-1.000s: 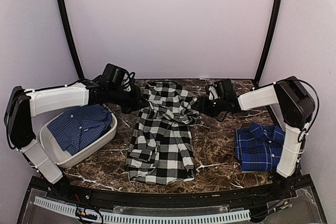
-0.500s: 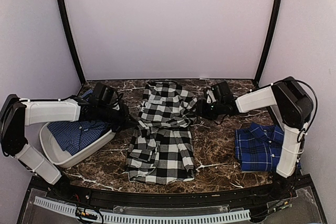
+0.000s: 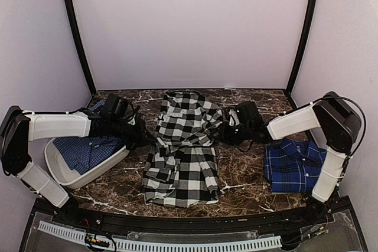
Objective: Fold and stack the long sleeve shirts
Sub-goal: Fold the sleeve of the 1/3-folded shirt.
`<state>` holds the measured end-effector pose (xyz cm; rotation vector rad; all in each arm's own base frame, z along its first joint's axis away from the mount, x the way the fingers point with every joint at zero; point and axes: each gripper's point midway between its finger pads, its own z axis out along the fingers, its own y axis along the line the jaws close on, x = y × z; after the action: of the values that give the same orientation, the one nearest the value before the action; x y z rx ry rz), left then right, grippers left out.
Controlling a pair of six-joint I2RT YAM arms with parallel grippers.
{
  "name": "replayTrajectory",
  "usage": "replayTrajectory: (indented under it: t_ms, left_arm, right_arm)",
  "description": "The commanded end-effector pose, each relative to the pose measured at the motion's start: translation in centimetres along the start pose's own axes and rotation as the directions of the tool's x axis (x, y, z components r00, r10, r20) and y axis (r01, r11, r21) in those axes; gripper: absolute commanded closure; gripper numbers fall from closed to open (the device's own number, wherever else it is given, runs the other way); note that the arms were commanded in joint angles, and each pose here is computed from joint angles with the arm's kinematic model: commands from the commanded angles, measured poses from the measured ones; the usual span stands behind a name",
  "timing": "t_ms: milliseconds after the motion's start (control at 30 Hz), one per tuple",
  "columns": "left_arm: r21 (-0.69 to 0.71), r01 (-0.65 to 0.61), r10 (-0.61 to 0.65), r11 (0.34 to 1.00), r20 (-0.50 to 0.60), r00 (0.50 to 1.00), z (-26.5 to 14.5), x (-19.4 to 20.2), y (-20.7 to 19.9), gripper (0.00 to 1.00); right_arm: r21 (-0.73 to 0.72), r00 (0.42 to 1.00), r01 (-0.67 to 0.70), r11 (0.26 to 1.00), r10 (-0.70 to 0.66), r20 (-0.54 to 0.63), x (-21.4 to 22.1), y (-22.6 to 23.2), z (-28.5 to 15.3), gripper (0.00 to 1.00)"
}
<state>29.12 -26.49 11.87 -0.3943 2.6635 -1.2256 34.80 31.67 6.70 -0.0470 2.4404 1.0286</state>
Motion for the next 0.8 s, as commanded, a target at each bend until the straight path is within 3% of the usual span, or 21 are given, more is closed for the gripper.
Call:
replayTrajectory:
  t_ms: [0, 100, 367, 567, 700, 767]
  left_arm:
    - [0.010, -0.053, 0.053, 0.999, -0.068, 0.996, 0.1, 1.1, -0.3, 1.00]
    - [0.019, -0.126, 0.128, 0.992, -0.133, 0.983, 1.0, 2.5, -0.9, 1.00]
    - [0.134, -0.323, 0.349, 0.937, -0.324, 0.879, 3.7, 8.9, -5.4, 1.00]
    - [0.091, -0.332, 0.344, 0.939, -0.248, 0.906, 3.6, 7.2, -5.5, 0.99]
    - [-0.078, -0.317, 0.305, 0.945, -0.141, 0.942, 3.6, 4.0, -2.7, 0.87]
    - [-0.136, -0.334, 0.320, 0.933, -0.114, 0.941, 3.3, 2.9, -1.9, 0.77]
  right_arm:
    - [-0.021, 0.998, -0.012, 1.000, 0.013, 0.068, -1.7, 2.1, -0.4, 0.83]
    - [0.039, 0.994, 0.024, 0.999, -0.028, 0.101, -3.8, 2.5, -0.8, 1.00]
    - [0.156, 0.986, 0.136, 0.978, -0.149, 0.075, -9.1, 4.0, 2.7, 1.00]
    - [0.175, 0.987, 0.159, 0.972, -0.156, -0.029, -9.1, 2.6, 8.7, 0.98]
    - [0.167, 0.983, 0.175, 0.970, -0.163, -0.086, -8.4, 1.8, 11.4, 0.88]
    - [0.143, 0.980, 0.186, 0.972, -0.174, -0.094, -8.5, 2.4, 11.6, 0.77]
